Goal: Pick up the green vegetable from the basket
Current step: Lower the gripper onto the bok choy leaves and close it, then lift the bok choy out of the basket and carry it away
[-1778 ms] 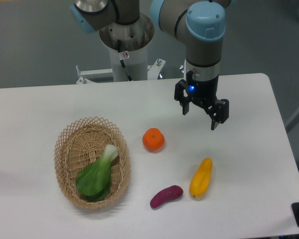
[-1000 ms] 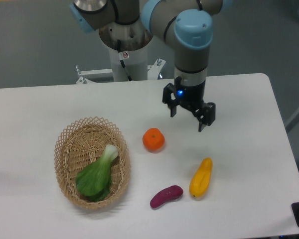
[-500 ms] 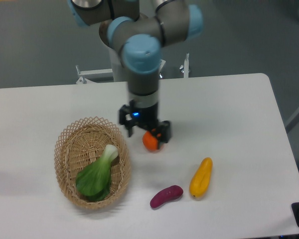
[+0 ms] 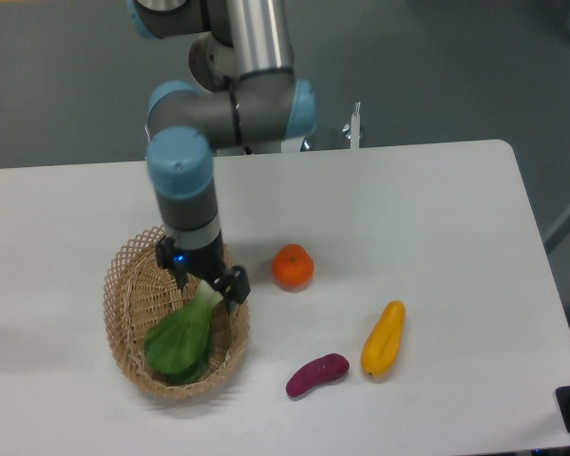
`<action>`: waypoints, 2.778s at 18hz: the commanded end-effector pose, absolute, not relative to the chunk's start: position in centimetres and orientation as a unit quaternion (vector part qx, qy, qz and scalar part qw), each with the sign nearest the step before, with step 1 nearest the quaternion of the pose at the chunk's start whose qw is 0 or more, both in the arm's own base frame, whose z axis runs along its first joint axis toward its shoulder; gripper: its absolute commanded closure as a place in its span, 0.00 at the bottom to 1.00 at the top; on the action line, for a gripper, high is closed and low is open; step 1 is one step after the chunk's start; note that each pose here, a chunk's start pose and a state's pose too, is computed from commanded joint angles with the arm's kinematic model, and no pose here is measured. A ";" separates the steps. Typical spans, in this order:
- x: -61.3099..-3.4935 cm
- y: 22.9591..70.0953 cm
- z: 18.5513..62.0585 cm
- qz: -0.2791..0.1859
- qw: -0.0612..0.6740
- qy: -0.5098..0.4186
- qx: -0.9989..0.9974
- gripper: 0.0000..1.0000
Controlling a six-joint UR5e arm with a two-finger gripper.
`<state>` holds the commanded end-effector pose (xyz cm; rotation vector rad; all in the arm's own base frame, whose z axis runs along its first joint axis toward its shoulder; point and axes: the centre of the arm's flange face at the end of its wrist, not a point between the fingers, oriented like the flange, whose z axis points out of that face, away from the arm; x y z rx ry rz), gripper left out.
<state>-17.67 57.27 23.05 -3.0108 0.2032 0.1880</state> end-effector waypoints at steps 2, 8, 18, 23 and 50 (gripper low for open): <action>-17.7 57.2 22.2 0.059 0.052 0.068 -0.995 0.00; -17.5 57.4 20.1 0.054 0.036 0.070 -0.995 0.00; -17.2 57.6 21.1 0.068 0.038 0.078 -0.994 0.69; -17.4 57.8 21.9 0.072 0.045 0.080 -0.993 0.69; -34.5 45.9 35.4 0.090 0.105 0.111 -0.984 0.69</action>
